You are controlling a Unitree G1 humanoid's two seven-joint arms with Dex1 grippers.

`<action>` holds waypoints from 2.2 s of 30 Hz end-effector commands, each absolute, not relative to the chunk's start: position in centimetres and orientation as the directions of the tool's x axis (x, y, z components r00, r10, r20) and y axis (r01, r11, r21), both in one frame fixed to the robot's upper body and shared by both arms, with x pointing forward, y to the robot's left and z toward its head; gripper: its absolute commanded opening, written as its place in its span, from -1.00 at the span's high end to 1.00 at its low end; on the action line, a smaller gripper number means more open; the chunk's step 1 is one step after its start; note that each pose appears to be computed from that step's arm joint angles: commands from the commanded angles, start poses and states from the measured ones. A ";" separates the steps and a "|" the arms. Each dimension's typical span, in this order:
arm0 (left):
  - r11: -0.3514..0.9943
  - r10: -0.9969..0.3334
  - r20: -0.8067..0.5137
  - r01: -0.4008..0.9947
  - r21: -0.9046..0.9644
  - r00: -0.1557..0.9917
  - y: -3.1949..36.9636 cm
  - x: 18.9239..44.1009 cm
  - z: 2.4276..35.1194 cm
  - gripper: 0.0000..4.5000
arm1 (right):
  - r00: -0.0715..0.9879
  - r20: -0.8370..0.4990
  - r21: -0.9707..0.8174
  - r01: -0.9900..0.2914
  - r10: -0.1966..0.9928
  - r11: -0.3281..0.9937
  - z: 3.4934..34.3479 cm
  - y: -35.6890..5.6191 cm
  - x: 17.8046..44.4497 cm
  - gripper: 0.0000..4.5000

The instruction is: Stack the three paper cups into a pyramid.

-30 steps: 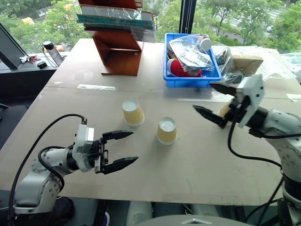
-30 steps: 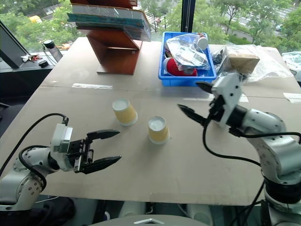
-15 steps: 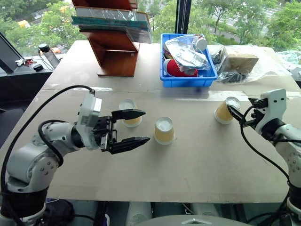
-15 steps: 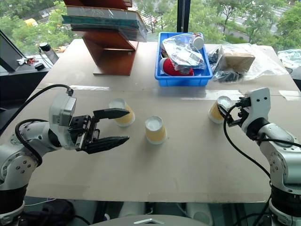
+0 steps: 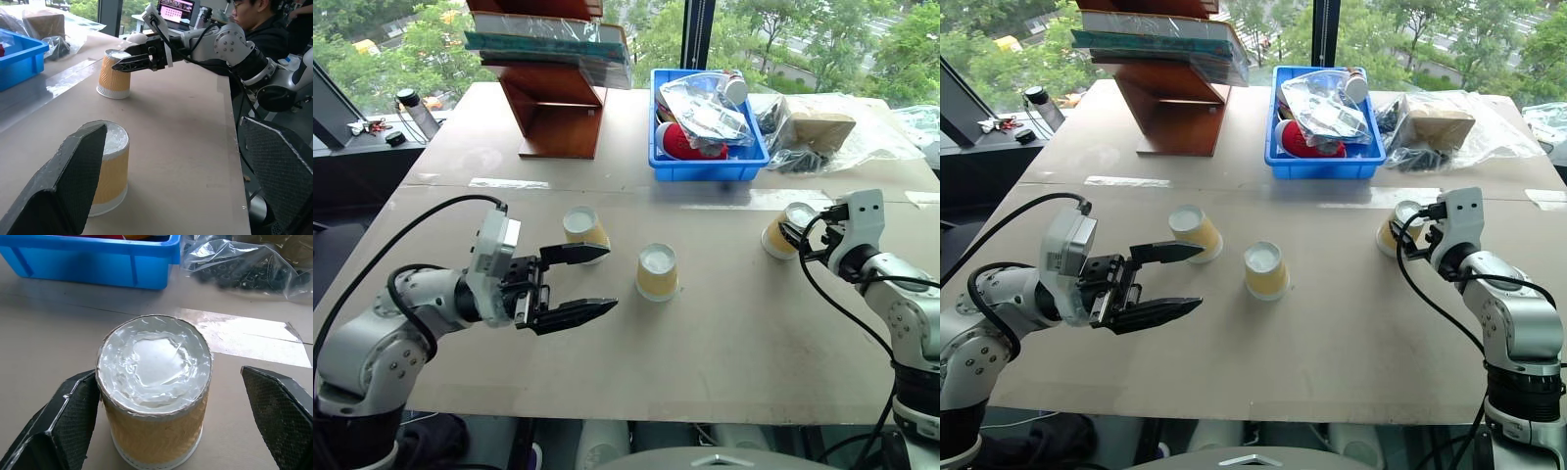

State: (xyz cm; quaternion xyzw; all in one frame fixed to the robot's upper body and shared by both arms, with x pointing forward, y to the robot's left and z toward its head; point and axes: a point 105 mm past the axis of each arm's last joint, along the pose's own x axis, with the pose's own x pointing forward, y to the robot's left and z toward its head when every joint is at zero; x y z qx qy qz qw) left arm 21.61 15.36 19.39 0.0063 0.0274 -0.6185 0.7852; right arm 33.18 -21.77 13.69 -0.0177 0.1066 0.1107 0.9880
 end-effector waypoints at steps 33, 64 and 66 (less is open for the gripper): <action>0.286 -0.951 -0.124 0.958 -0.012 0.283 18.9 21.1 16.3 -1.00 | 0.592 -0.246 -0.182 -0.806 0.768 0.563 12.4 -9.6 24.9 0.07; 0.299 -0.948 -0.115 0.954 -0.005 0.296 18.4 21.2 16.4 -1.00 | 0.550 -0.220 -0.178 -0.834 0.805 0.522 12.6 -7.7 25.3 0.07; 0.300 -0.948 -0.114 0.954 -0.005 0.298 18.3 21.3 16.4 -1.00 | 0.543 -0.224 -0.173 -0.839 0.809 0.516 12.6 -7.7 25.3 0.07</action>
